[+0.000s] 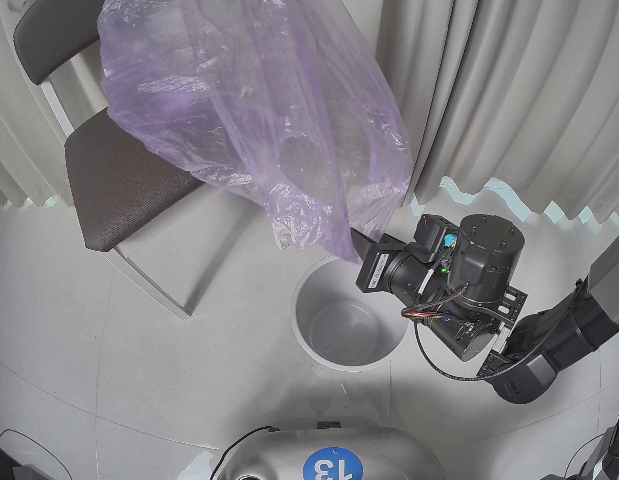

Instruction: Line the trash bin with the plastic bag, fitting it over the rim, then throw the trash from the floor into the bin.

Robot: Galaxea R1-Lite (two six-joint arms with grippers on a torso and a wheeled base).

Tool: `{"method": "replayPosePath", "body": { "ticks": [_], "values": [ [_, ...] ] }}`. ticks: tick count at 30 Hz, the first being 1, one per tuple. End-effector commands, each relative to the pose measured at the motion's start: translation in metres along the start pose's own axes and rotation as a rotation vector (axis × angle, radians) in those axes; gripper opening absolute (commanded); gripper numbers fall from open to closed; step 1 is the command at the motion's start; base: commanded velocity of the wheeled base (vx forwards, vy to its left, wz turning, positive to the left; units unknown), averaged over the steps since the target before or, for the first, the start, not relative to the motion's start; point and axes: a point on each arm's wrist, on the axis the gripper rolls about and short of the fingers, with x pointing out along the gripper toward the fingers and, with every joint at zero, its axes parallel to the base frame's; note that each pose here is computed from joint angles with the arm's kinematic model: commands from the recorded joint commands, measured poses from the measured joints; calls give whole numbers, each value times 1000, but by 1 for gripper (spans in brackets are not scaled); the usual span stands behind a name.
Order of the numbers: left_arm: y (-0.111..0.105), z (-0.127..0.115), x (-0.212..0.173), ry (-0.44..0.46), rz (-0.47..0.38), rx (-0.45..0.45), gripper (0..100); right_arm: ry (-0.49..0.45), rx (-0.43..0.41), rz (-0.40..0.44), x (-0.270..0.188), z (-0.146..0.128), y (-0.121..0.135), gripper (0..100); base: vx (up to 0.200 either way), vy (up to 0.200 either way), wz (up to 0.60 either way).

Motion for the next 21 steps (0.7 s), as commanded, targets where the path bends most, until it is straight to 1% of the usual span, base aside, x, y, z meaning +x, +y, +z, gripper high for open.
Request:
{"method": "replayPosePath", "body": {
  "ticks": [1, 6, 11, 15, 16, 17, 18, 19, 20, 21],
  "values": [
    [-2, -1, 1, 2, -5, 2, 0, -10, 2, -12, 0, 4, -5, 0, 0, 0, 0],
    [-1, 0, -1, 1, -4, -1, 0, -22, 2, -41, 3, 8, -15, 0, 0, 0, 0],
    [-1, -8, 0, 36, 10, 7, 0, -27, -8, -59, -9, 17, -24, 0, 0, 0, 0],
    [1, -35, 10, 140, 59, 63, 0, -23, -31, -68, -37, 32, -39, 0, 0, 0, 0],
    [1, -35, 10, 140, 59, 63, 0, -23, -31, -68, -37, 32, -39, 0, 0, 0, 0],
    [0, -52, 21, 201, 80, 93, 0, -16, -47, -65, -49, 37, -45, 0, 0, 0, 0],
    [-1, -66, 30, 248, 89, 104, 0, -7, -64, -67, -57, 39, -50, 0, 0, 0, 0],
    [-2, -72, 34, 269, 92, 110, 0, -2, -72, -68, -60, 40, -53, 0, 0, 0, 0],
    [-6, -89, 43, 320, 94, 122, 0, 19, -99, -81, -68, 42, -61, 0, 0, 0, 0],
    [-8, -96, 46, 341, 89, 128, 0, 30, -110, -87, -73, 43, -65, 0, 0, 0, 0]
  ]
}}
